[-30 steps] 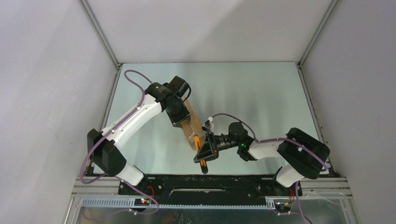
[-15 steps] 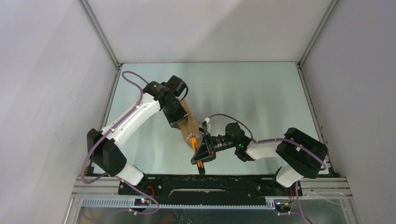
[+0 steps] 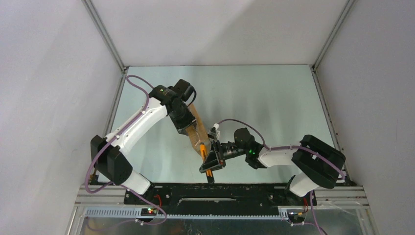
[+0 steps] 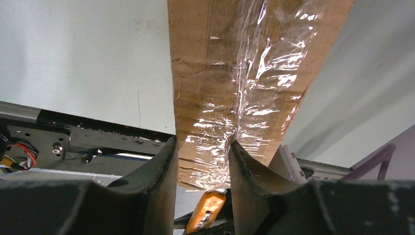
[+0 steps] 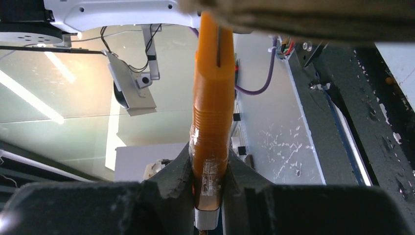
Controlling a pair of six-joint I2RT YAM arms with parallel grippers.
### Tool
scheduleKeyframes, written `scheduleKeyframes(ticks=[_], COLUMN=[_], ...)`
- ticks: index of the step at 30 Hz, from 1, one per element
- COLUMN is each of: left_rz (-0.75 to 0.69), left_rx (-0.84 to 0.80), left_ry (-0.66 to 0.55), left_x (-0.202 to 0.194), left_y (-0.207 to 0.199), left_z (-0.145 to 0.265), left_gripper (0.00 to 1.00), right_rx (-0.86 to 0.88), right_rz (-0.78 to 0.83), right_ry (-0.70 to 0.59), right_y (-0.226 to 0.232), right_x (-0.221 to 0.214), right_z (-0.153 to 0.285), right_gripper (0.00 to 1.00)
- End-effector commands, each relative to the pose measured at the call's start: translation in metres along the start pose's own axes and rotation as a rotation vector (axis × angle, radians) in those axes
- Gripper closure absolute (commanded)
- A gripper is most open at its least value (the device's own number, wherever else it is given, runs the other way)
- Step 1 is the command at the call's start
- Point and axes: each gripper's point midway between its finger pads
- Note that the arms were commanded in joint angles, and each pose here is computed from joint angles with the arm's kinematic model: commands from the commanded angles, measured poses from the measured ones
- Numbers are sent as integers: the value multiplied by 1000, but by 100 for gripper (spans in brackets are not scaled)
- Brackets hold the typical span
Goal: Unpack the express box
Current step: Cut the express box at the center of the board.
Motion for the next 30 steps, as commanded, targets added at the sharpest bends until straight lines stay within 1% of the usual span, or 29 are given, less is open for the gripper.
scheduleKeyframes(ticks=[1,5,10,12,14,25,30], left_rz=[122,141,166,177,181,178,177], left_rx=[-200,-205,-234,-246,-261,-274,-281], left_ry=[-69,-48,-42,-38,-36,-60,-51], left_x=[21,17,10,6,3,6,6], left_y=[-48,-47,-49,-49,-49,-46,-48], left_z=[16,15,18,18,18,18,16], left_gripper=[100,100,100,100,100,100,100], right_rx=[-16,-49,-145,-211,-233,-199,-216], right_rz=[64,81,108,157,190,231,220], right_ry=[119,97,38,13,3,92,105], right_y=[9,4,-7,-14,-14,-4,-7], right_x=[-26,-25,-15,-9,-7,-26,-31], right_z=[-4,-2,1,3,4,-1,-2], right_gripper=[100,100,100,100,100,100,100])
Point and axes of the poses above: each gripper's point midway between its finger pads, its own z axis back along the fingers, its own y axis along the line the jaws close on, x = y × z, and after that the axes turned 7 degrees about -z, right-handed
